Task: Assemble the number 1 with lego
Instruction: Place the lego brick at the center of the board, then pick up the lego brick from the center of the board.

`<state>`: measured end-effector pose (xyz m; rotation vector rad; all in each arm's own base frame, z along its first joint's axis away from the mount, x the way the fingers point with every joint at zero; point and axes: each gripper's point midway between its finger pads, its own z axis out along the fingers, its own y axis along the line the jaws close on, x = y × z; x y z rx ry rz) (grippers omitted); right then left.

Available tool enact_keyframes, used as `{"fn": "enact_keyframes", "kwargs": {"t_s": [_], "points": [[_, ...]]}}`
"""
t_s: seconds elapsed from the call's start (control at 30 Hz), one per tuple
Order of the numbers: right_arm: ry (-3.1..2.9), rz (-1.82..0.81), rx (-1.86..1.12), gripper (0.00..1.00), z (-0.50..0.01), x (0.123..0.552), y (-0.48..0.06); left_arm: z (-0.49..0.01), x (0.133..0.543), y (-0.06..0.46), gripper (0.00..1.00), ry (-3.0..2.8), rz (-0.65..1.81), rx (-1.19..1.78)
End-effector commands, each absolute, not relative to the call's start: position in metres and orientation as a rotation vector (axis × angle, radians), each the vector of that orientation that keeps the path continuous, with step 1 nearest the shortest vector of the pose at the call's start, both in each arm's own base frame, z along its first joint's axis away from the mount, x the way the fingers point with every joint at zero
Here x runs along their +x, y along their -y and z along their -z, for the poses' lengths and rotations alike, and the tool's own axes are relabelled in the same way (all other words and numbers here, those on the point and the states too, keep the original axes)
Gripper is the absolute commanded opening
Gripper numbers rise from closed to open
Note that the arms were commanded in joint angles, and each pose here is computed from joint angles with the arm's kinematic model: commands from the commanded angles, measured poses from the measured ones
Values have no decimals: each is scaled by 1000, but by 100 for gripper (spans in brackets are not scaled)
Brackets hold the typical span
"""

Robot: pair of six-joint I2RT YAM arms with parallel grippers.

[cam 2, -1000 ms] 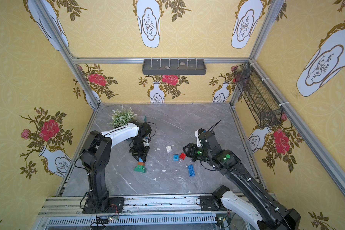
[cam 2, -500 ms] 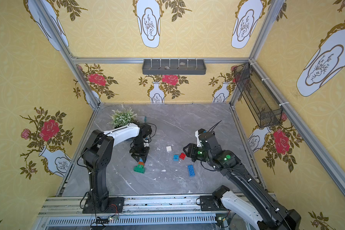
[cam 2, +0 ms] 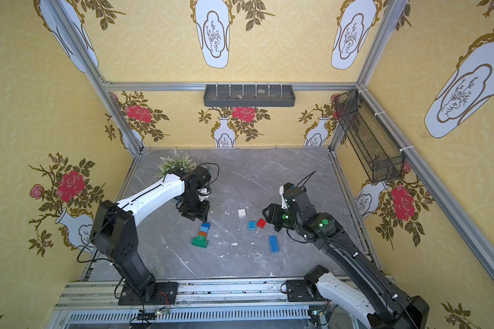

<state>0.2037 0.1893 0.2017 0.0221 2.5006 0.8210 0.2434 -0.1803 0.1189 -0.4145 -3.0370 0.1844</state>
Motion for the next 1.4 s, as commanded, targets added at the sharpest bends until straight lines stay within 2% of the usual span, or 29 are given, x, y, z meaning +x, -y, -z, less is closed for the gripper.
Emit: {"fn": "enact_keyframes", "kwargs": {"t_s": [0.0,0.2,0.33,0.53,0.6,0.77,1.07,1.37], "points": [[-2488,-766,10,52,-203,212,-188,-146,266,184,54,3245,-259,-387],[-2547,-610,8,55,-191,220,-177,-197,287,194,53,3573,-616,-319],[-2617,-555,46,55,-171,218,-173,-212,291,186,52,3735,-776,-252],[-2841,-476,210,55,-123,187,-166,-234,284,188,53,3820,-1114,-220],[-2900,-440,220,59,-107,172,-167,-238,283,188,54,3843,-1197,-226],[-3010,-361,199,64,-69,152,-169,-246,286,187,56,3901,-1293,-255],[-3084,-193,143,64,-34,158,-168,-258,293,191,58,3923,-1378,-263],[-3127,-40,65,50,-20,163,-163,-256,293,186,58,3953,-1368,-206]]}}
